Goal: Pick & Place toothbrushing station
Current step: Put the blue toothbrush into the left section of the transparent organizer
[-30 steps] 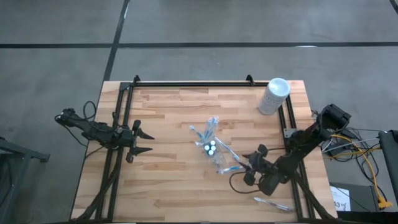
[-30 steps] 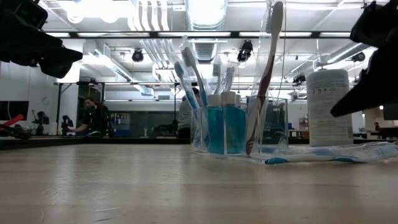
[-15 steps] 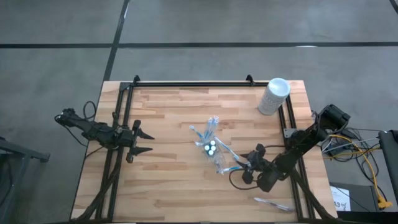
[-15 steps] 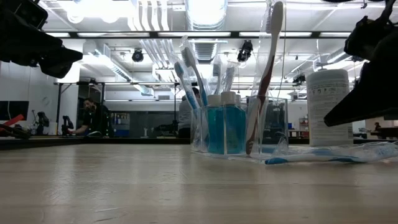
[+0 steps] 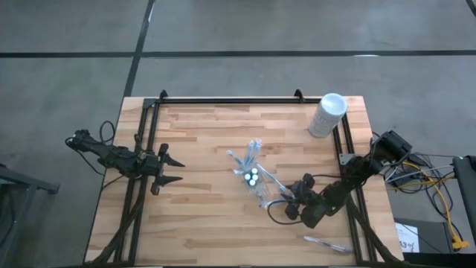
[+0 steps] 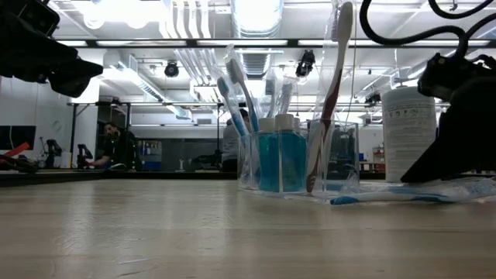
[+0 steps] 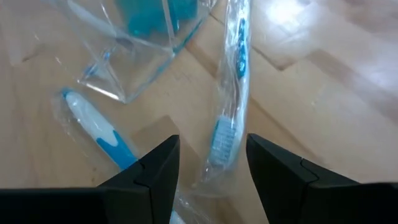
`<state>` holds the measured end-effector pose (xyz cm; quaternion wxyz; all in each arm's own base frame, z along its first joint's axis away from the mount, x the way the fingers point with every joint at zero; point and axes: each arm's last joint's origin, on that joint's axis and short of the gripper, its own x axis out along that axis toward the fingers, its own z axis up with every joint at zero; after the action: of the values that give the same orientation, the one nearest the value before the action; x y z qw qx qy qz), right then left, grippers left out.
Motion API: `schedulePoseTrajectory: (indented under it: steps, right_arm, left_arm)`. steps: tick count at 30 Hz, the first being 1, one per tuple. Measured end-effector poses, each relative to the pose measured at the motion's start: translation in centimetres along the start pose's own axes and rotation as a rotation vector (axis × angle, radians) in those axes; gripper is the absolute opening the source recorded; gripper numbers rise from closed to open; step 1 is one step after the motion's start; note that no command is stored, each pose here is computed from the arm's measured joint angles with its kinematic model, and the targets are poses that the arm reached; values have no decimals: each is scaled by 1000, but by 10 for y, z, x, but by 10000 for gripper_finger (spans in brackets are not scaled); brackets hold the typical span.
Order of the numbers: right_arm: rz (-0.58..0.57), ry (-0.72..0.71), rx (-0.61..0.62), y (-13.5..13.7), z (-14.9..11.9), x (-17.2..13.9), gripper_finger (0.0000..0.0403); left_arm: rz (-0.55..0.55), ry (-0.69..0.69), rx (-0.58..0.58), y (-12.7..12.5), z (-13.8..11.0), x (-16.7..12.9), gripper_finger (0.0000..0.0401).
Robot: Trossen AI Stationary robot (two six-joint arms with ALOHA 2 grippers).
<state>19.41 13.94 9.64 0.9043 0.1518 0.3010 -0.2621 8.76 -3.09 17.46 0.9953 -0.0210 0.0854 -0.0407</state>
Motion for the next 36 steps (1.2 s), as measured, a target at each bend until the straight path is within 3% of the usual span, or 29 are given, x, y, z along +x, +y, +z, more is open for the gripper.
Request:
schedulePoseTrajectory:
  steps: [10,28,36]
  right_arm:
    - [3,35,7,0,-2,1,157]
    - [3,32,-1,0,-2,1,29]
    - [-15,-12,-15,-2,1,-1,9]
  left_arm:
    - [0,0,0,0,0,0,227]
    - [0,0,0,0,0,0,227]
    - [0,0,0,0,0,0,227]
